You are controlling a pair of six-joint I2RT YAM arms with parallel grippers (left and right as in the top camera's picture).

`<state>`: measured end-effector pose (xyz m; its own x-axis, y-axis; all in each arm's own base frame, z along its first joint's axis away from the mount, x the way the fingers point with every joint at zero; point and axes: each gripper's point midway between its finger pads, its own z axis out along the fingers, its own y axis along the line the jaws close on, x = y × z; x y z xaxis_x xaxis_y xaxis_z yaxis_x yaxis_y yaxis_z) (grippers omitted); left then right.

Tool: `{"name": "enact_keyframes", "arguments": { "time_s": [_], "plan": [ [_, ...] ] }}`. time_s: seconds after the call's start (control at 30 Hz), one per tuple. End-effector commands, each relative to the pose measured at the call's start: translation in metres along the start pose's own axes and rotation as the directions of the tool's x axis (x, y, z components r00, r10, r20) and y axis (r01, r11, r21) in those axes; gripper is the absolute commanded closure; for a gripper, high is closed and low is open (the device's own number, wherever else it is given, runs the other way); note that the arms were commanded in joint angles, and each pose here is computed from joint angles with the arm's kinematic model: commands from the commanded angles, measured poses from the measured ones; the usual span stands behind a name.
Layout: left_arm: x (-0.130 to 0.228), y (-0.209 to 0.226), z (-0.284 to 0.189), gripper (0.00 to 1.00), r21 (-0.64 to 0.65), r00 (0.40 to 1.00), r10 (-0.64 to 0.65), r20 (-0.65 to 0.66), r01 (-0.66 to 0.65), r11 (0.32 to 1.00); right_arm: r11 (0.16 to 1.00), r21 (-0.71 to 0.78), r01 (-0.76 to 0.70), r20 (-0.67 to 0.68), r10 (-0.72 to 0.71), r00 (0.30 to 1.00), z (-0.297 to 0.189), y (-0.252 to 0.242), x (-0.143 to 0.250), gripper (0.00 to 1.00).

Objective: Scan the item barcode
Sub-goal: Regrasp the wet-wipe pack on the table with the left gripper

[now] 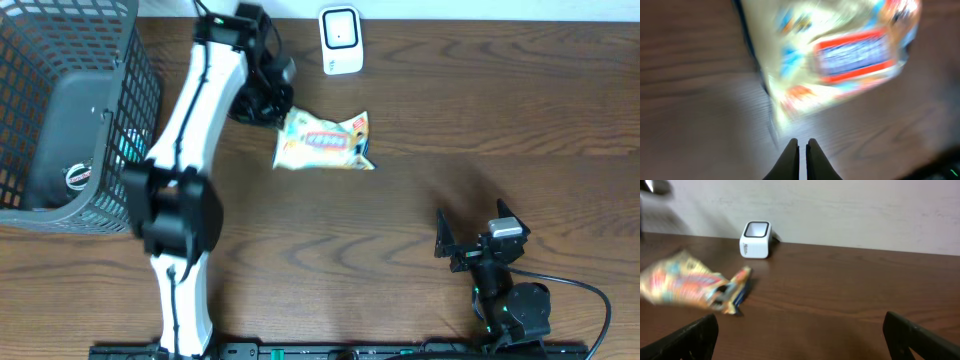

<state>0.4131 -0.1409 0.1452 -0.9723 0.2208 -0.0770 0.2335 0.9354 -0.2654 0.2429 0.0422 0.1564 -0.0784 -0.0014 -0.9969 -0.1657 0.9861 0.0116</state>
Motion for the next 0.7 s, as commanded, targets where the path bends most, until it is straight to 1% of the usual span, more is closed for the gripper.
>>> {"name": "enact_keyframes", "arguments": {
  "time_s": [0.0, 0.1, 0.13, 0.17, 0.2, 0.23, 0.3, 0.33, 0.43, 0.53, 0.6, 0.63, 0.67],
  "plan": [
    [-0.003, 0.011, -0.041, 0.93, -0.145, 0.994, -0.002, 0.106, 0.018, 0.989, 1.0, 0.005, 0.009, -0.003, -0.009, 1.0, 0.0, -0.002, 0.001, 0.01],
    [-0.001, 0.008, -0.047, 0.92, -0.14, 0.992, -0.04, 0.122, 0.057, 0.989, 1.0, 0.005, 0.009, -0.003, -0.009, 1.0, 0.0, -0.002, 0.001, 0.01],
    [0.001, 0.008, -0.047, 0.85, -0.135, 0.99, -0.077, 0.122, 0.093, 0.986, 1.0, 0.005, 0.009, -0.003, -0.009, 1.0, 0.0, -0.002, 0.001, 0.01],
    [0.003, 0.009, -0.045, 0.62, -0.131, 0.986, -0.122, 0.115, 0.137, 0.982, 1.0, 0.005, 0.009, -0.003, -0.009, 1.0, 0.0, -0.002, 0.001, 0.01],
    [0.005, 0.008, -0.042, 0.58, -0.12, 0.979, -0.174, 0.106, 0.186, 0.975, 1.0, 0.005, 0.009, -0.003, -0.009, 1.0, 0.0, -0.002, 0.001, 0.01],
    [0.007, 0.005, -0.039, 0.58, -0.103, 0.973, -0.21, 0.097, 0.219, 0.97, 1.0, 0.005, 0.009, -0.003, -0.009, 1.0, 0.0, -0.002, 0.001, 0.01],
    [0.014, -0.007, -0.028, 0.58, -0.041, 0.942, -0.331, 0.051, 0.333, 0.942, 1.0, 0.005, 0.009, -0.003, -0.009, 1.0, 0.0, -0.002, 0.001, 0.01],
    [0.016, -0.01, -0.024, 0.57, -0.03, 0.931, -0.365, 0.033, 0.366, 0.93, 1.0, 0.005, 0.009, -0.003, -0.009, 1.0, 0.0, -0.002, 0.001, 0.01],
    [0.028, -0.017, -0.005, 0.55, -0.051, 0.867, -0.497, -0.017, 0.496, 0.867, 1.0, 0.005, 0.009, -0.003, -0.009, 1.0, 0.0, -0.002, 0.001, 0.01],
    [0.038, -0.022, 0.016, 0.53, -0.082, 0.766, -0.641, -0.041, 0.637, 0.766, 1.0, 0.005, 0.009, -0.003, -0.009, 1.0, 0.0, -0.002, 0.001, 0.01],
    [0.04, -0.026, 0.035, 0.49, -0.093, 0.687, -0.726, -0.037, 0.721, 0.686, 1.0, 0.005, 0.009, -0.003, -0.009, 1.0, 0.0, -0.002, 0.001, 0.01],
    [0.04, -0.028, 0.045, 0.45, -0.093, 0.651, -0.758, -0.031, 0.754, 0.651, 1.0, 0.005, 0.009, -0.003, -0.009, 1.0, 0.0, -0.002, 0.001, 0.01],
    [0.04, -0.03, 0.053, 0.37, -0.092, 0.627, -0.778, -0.027, 0.774, 0.627, 1.0, 0.005, 0.009, -0.003, -0.009, 1.0, 0.0, -0.002, 0.001, 0.01]
  ]
}}
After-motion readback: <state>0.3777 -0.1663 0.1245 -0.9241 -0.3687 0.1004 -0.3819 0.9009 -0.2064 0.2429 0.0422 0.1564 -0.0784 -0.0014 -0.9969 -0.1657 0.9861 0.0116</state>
